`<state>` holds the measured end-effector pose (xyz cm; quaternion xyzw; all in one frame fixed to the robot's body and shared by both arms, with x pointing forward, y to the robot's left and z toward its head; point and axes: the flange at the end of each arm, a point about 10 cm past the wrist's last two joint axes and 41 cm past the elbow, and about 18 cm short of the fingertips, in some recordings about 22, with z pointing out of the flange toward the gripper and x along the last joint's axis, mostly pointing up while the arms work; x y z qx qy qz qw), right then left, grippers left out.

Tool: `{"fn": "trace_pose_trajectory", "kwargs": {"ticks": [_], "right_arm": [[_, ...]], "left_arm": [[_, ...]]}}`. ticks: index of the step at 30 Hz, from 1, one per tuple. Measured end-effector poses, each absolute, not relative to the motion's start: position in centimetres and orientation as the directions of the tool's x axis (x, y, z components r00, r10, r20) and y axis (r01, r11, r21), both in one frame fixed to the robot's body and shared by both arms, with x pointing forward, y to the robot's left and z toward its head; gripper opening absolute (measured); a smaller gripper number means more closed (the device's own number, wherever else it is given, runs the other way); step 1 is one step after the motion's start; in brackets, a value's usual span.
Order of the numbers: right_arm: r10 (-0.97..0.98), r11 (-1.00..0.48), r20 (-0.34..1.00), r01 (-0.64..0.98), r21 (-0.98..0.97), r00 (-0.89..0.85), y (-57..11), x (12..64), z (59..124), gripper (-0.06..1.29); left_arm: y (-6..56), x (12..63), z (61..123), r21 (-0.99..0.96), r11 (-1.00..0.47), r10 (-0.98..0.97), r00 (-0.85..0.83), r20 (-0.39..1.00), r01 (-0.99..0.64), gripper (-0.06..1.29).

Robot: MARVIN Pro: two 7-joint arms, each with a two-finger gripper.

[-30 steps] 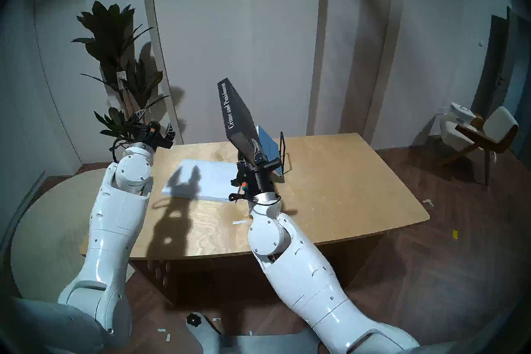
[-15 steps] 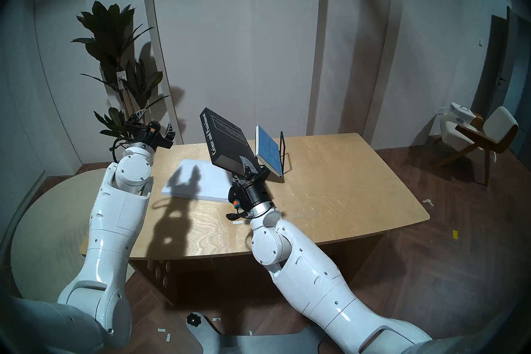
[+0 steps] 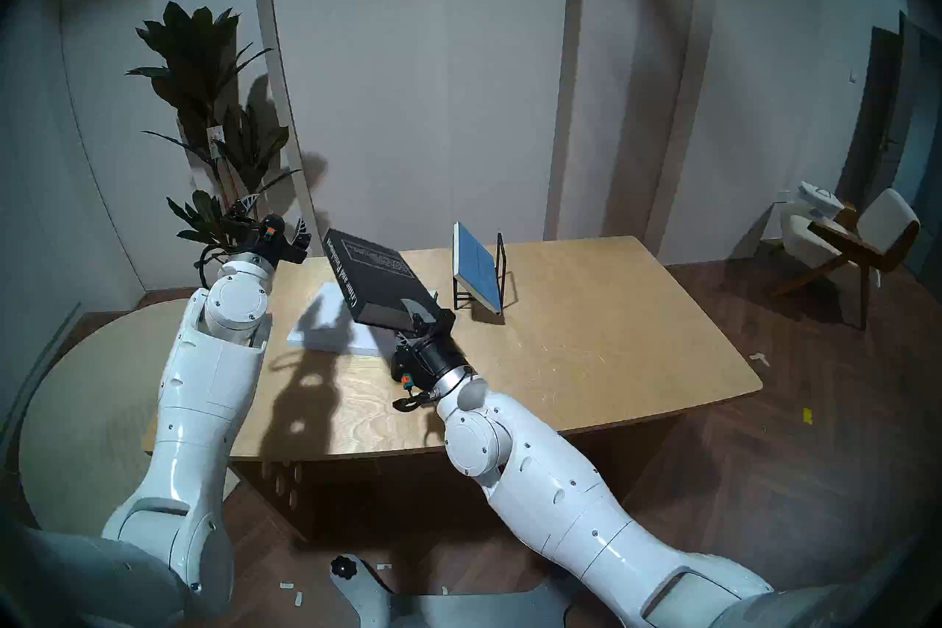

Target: Stack the books into one stack

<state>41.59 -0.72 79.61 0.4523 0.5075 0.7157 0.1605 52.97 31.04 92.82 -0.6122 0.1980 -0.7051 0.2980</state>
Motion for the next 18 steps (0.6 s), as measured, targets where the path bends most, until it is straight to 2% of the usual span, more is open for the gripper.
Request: {"fn": "trace_pose_trajectory", "kwargs": {"ticks": [6, 18], "right_arm": [[0.716, -0.357, 0.48, 0.324, 0.876, -0.506, -0.1, 42.1, 79.1, 0.4], [0.756, -0.269, 0.42, 0.346, 0.899, -0.503, 0.7, 43.8, 79.2, 0.4]], "left_arm": [[31.0, 53.0, 92.8, -0.644, -0.744, -0.663, -0.073, 0.745, 0.178, 1.26], [31.0, 53.0, 92.8, -0.644, -0.744, -0.663, -0.073, 0.745, 0.178, 1.26]]}}
